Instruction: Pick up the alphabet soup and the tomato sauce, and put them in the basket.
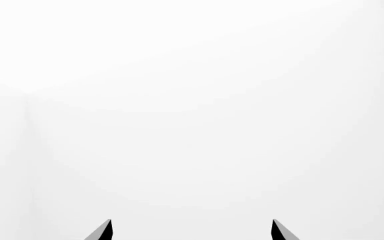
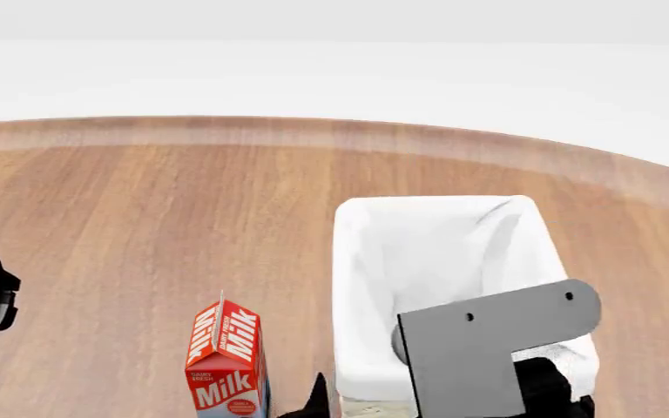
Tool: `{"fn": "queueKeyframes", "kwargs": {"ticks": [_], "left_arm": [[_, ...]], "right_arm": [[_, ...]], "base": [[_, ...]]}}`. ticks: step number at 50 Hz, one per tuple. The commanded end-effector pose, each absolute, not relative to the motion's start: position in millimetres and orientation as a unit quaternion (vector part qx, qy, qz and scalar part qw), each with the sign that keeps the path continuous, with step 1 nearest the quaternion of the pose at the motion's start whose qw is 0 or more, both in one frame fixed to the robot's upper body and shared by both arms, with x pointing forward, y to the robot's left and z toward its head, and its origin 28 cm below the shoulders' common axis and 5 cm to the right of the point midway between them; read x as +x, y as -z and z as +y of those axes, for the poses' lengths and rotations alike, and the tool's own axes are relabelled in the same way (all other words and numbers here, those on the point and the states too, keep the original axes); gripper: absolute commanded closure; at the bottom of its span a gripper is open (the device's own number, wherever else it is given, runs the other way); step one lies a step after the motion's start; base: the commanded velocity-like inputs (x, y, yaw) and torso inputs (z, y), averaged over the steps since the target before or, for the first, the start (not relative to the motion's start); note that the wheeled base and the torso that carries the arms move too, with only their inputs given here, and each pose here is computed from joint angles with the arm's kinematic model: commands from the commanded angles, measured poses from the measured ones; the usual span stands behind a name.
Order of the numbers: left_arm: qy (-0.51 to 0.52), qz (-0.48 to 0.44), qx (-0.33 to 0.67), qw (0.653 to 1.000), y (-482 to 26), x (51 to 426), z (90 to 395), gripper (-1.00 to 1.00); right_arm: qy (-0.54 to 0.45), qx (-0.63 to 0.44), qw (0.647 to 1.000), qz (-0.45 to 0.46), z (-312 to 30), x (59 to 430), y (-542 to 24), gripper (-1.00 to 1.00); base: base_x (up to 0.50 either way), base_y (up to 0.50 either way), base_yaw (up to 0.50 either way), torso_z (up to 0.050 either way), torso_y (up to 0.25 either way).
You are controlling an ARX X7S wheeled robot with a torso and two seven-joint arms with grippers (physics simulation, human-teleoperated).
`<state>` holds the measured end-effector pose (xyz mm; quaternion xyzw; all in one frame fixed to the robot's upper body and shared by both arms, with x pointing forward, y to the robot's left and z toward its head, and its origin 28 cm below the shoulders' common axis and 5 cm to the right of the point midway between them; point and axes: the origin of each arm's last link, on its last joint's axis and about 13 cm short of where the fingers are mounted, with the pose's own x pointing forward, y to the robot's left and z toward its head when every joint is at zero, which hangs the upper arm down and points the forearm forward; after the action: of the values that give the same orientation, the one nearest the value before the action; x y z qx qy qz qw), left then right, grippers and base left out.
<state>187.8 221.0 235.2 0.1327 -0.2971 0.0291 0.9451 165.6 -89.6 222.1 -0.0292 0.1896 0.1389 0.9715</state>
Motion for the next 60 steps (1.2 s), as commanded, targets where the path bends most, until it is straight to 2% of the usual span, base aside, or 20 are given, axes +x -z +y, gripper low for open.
{"fn": "queueKeyframes", "kwargs": {"ticks": [1,14,19,22,33,39,43,60], "left_arm": [[-0.024,-0.298,0.131,0.945,-238.8,187.7,218.9,-1.0],[-0.022,-0.297,0.131,0.946,-239.1,187.9,219.3,-1.0],[-0.024,-0.298,0.129,0.946,-238.3,187.7,219.8,-1.0],[-0.022,-0.296,0.131,0.946,-237.8,188.1,218.8,-1.0],[-0.021,-0.293,0.132,0.947,-234.4,188.6,217.7,-1.0],[-0.022,-0.293,0.13,0.947,-233.1,188.4,218.1,-1.0],[-0.023,-0.294,0.129,0.947,-233.5,188.0,218.5,-1.0],[-0.021,-0.291,0.13,0.947,-232.2,188.3,218.0,-1.0]], "right_arm": [[-0.145,-0.041,0.94,0.306,-94.0,138.6,-221.8,-1.0],[-0.12,-0.061,0.912,0.387,-97.0,119.1,-202.3,-1.0],[-0.103,0.011,0.904,0.416,-98.9,114.3,-201.4,-1.0],[-0.075,-0.001,0.901,0.428,-100.9,114.0,-197.6,-1.0],[-0.055,0.073,0.902,0.422,-103.6,115.2,-201.2,-1.0],[-0.043,0.067,0.899,0.43,-104.9,114.5,-192.1,-1.0],[-0.029,0.025,0.898,0.439,-106.8,112.3,-185.5,-1.0],[-0.048,-0.014,0.897,0.439,-105.1,112.1,-175.2,-1.0]], "base": [[0.0,0.0,0.0,0.0,0.0],[0.0,0.0,0.0,0.0,0.0],[0.0,0.0,0.0,0.0,0.0],[0.0,0.0,0.0,0.0,0.0],[0.0,0.0,0.0,0.0,0.0],[0.0,0.0,0.0,0.0,0.0],[0.0,0.0,0.0,0.0,0.0],[0.0,0.0,0.0,0.0,0.0]]}}
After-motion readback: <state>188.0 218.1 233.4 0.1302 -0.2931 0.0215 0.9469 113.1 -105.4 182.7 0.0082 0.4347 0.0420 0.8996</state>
